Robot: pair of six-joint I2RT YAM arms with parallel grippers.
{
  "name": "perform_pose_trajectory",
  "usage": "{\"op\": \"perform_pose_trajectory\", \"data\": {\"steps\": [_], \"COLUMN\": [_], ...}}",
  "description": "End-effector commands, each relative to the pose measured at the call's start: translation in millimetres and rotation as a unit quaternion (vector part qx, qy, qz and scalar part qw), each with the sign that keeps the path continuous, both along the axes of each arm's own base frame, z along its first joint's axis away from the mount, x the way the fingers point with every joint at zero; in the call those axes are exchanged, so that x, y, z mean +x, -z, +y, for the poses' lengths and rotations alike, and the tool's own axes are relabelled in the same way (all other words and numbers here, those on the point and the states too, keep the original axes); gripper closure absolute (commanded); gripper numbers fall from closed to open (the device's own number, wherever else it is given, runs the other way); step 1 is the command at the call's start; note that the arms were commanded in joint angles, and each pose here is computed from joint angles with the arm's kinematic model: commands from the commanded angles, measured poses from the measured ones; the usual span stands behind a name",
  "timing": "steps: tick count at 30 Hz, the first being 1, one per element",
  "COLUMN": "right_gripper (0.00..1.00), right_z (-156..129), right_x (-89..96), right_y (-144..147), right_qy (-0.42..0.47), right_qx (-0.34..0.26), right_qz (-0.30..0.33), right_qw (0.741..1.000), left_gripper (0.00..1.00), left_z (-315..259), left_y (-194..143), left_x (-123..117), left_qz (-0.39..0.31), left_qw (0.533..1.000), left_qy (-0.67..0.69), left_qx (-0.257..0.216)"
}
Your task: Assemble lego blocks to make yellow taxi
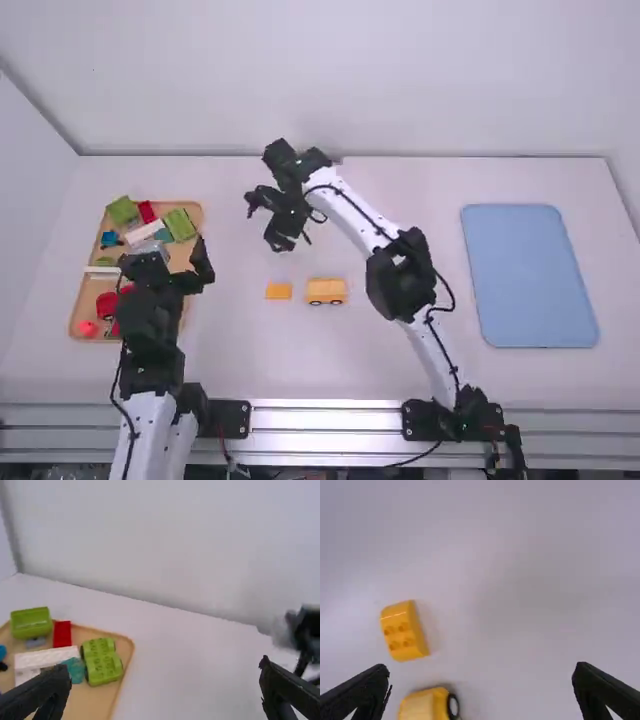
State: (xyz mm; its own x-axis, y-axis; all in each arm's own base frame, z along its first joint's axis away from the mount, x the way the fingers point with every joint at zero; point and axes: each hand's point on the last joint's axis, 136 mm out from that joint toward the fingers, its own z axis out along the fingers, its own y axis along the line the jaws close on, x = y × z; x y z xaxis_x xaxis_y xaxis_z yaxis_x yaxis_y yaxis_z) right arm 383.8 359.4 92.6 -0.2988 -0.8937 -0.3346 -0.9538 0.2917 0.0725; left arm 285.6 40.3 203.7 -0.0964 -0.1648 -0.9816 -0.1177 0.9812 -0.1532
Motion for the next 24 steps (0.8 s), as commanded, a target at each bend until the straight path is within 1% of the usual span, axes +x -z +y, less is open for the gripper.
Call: {"op": "perform_pose_trajectory", "data": {"steps": [1,3,4,5,7,9,11,13,14,17,19,20,24], "right_gripper": [0.02,0.02,0.02,0.02,0.02,0.02,0.02,0.02,0.02,0.02,0.02,0.02,0.02], "right_z": [-13.8,-29.9,-33.1,-42.5,-49.9,-57.8,-63.1,-62.1,-61.9,-64.4,-67.3,-70.3,-77.6], "right_x": [3.4,11.7,11.8,7.6,-0.7,-8.0,-14.8,-34.9,-38.7,-55.7,-59.0,-64.0,-71.8], "right_y": [-31.5,-31.9,-32.6,-33.1,-34.7,-35.2,-36.1,-39.7,-40.2,-37.9,-35.1,-29.2,-15.8], "right_qy": [0.061,0.113,0.120,0.141,0.165,0.170,0.171,0.152,0.147,0.125,0.120,0.111,0.096], "right_qx": [0.000,-0.015,-0.017,-0.015,0.004,0.024,0.051,0.134,0.149,0.221,0.244,0.272,0.315], "right_qz": [-0.040,-0.078,-0.084,-0.103,-0.118,-0.131,-0.138,-0.138,-0.138,-0.134,-0.137,-0.142,-0.153], "right_qw": [0.997,0.990,0.989,0.985,0.979,0.976,0.974,0.969,0.968,0.958,0.953,0.945,0.932], "left_gripper": [0.01,0.01,0.01,0.01,0.01,0.01,0.01,0.01,0.01,0.01,0.01,0.01,0.01], "left_z": [-18.3,-24.9,-27.8,-43.7,-65.7,-78.3,-84.5,-91.1,-93.1,-112.3,-119.2,-127.9,-136.4], "left_y": [1.6,4.4,4.9,8.5,11.9,15.3,19.9,35.0,38.3,53.7,57.7,62.8,79.0], "left_x": [8.1,15.7,17.1,23.1,28.3,32.2,37.0,48.2,49.2,48.5,47.0,44.6,43.3], "left_qz": [0.013,0.029,0.032,0.044,0.049,0.054,0.064,0.094,0.098,0.095,0.083,0.063,0.026], "left_qw": [0.998,0.996,0.995,0.986,0.967,0.952,0.942,0.922,0.916,0.869,0.849,0.823,0.784], "left_qy": [0.060,0.086,0.096,0.154,0.234,0.284,0.313,0.358,0.370,0.465,0.501,0.544,0.597], "left_qx": [0.014,0.017,0.021,0.053,0.088,0.102,0.106,0.115,0.119,0.142,0.149,0.152,0.167]}}
